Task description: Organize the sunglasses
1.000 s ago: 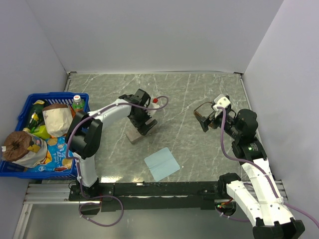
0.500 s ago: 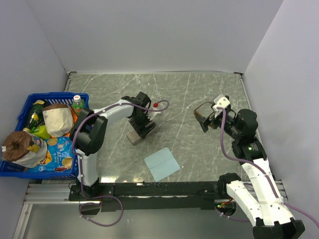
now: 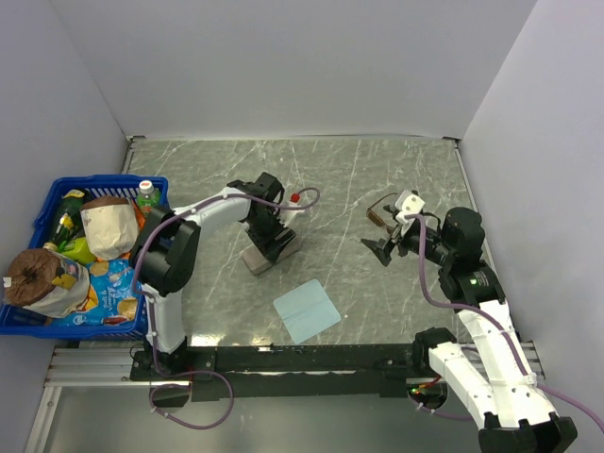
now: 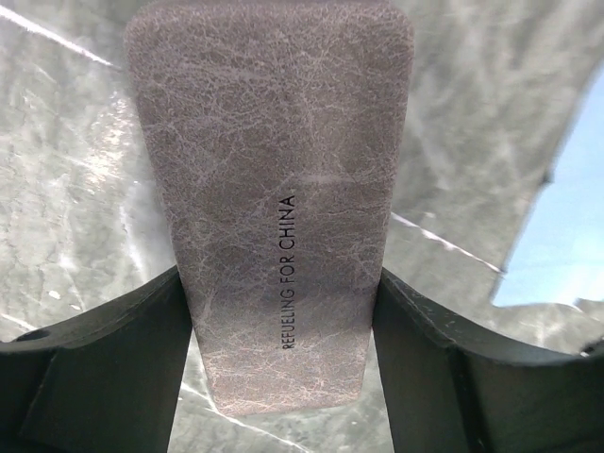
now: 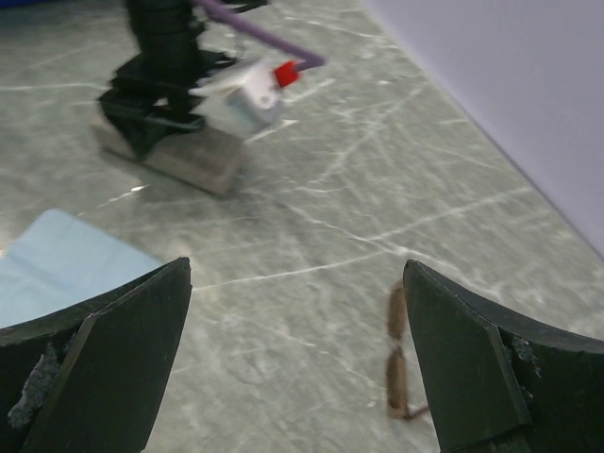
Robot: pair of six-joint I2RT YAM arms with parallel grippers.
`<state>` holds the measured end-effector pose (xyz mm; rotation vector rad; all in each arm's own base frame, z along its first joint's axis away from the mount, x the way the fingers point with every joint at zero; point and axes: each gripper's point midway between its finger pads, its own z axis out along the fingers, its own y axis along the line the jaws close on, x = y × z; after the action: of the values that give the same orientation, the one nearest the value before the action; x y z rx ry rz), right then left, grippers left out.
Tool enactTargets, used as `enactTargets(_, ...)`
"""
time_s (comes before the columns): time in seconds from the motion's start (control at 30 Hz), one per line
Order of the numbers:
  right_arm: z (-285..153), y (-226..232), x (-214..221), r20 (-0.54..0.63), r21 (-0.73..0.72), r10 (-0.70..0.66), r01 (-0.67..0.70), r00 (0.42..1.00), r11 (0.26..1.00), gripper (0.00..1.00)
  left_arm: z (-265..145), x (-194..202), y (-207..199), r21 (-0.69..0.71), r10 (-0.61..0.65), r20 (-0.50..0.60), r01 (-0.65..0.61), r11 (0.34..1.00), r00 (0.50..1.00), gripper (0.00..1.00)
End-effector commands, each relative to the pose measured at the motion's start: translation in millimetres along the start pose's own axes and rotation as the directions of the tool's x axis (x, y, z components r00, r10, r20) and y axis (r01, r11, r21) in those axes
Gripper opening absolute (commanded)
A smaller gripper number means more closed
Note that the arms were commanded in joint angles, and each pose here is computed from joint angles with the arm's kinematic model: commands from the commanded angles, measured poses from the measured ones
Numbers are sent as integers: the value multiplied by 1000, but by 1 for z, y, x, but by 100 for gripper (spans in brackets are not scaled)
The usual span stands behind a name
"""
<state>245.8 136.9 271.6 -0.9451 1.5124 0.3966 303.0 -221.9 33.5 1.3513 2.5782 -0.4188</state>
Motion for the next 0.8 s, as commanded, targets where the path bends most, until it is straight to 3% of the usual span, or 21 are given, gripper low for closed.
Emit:
enactTargets(0.0, -5, 40, -20, 85, -224, -6, 24, 996, 974, 100, -59, -46, -26, 63, 77, 203, -92, 994, 976, 51)
enactTargets(0.2, -3, 54, -20, 109, -321, -19, 53, 994, 946, 100, -104, -68, -52, 100, 154, 327, -196, 975, 932, 54)
enactTargets(0.43, 2, 61, -35, 135, -436, 33, 29, 990, 900, 100, -153, -78, -105, 225, 216, 464, -350, 909, 859, 53)
enactTargets(0.77, 17, 74, -42, 100, -624, 153, -58, 983, 779, 100, -194, -86, -155, 259, 279, 555, -481, 837, 784, 53)
